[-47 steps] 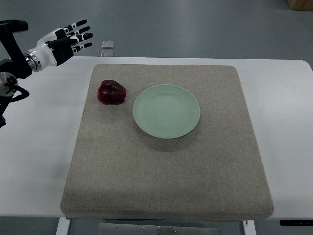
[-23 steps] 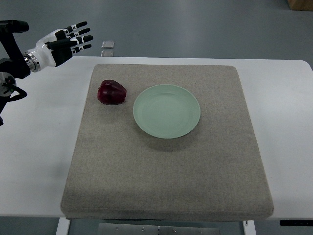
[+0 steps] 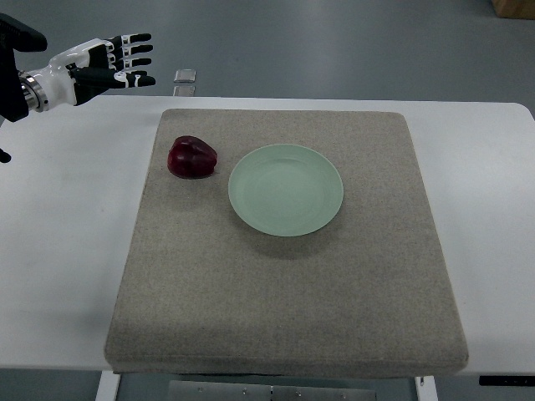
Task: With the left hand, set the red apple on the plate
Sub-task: 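Reach the left hand down toward the dark red apple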
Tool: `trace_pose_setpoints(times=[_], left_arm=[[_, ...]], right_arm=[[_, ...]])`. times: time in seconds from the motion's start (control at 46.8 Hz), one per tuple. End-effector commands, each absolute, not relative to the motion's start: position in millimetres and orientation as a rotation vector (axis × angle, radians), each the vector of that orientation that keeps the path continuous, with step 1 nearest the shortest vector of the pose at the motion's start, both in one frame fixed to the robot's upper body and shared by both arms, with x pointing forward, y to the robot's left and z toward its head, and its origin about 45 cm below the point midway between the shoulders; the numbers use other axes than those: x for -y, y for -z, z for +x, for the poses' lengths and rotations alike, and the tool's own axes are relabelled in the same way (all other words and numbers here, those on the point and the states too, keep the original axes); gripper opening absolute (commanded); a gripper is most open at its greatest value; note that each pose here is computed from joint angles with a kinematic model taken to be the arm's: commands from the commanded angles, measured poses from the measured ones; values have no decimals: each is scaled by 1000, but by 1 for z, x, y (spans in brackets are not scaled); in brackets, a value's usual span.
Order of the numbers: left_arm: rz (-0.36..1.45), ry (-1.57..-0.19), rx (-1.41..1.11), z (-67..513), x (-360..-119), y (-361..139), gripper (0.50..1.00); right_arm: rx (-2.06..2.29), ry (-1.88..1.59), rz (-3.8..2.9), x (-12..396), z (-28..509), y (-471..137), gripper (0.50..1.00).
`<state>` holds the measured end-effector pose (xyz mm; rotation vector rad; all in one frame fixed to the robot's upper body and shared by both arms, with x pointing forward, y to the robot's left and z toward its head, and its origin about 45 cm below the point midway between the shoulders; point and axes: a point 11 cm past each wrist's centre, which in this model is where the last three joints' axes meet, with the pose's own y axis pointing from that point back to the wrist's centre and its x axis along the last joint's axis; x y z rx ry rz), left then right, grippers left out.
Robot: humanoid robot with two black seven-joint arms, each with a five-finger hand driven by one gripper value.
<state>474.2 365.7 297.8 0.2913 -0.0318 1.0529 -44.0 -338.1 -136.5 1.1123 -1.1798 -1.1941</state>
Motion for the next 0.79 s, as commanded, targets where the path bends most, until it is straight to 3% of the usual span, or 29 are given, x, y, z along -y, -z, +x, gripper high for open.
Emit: trace_pose_setpoints(times=[0.0,0.342,0.577,0.769], left_arm=[[379,-999,123,471,-359,-305,996],[651,-820,446,461,-335,-331,996],[779,-711,603,455,-315,-330,996],[868,-661,645,453,-312,-316,996]], right_arm=[[1180,1194,1112,338,-44,137,928],[1180,1194,1112,338,-44,137,930],[1180,1194,1112,338,-44,137,928],[1180,1194,1112,338,-44,137,930]])
